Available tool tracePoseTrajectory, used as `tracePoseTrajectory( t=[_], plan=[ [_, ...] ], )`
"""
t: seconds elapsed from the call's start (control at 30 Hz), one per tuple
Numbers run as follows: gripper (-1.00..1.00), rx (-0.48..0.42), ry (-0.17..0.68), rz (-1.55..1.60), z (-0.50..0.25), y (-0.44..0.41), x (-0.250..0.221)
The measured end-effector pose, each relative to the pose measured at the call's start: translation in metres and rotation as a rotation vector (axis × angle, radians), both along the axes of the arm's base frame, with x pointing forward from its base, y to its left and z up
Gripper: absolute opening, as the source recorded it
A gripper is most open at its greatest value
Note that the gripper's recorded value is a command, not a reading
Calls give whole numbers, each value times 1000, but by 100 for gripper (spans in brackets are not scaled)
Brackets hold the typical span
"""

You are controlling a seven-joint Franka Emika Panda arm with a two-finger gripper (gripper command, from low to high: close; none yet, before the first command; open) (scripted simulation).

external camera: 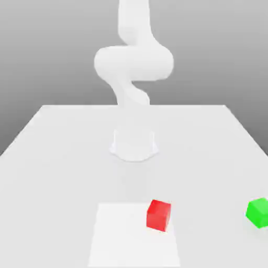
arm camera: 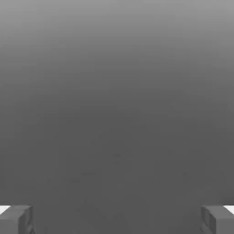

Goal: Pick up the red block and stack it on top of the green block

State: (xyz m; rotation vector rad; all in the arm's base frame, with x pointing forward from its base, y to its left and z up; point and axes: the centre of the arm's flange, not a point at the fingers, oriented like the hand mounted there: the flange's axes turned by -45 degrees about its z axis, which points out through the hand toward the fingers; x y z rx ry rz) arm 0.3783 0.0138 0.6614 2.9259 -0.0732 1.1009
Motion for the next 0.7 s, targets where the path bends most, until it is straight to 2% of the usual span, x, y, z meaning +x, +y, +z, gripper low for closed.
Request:
tracePoseTrajectory(
  t=[0.13, 0.3, 0.43, 0.6, 0.7],
  plan=[
    [0, 1, 149, -68, -99, 17, 43],
    [0, 23, 329, -149, -224, 27, 63],
    [0, 60, 481, -213, -325, 33, 53],
    [0, 127, 667, -280, -431, 49, 8],
    [0, 146, 699, -295, -459, 52, -1]
  ],
)
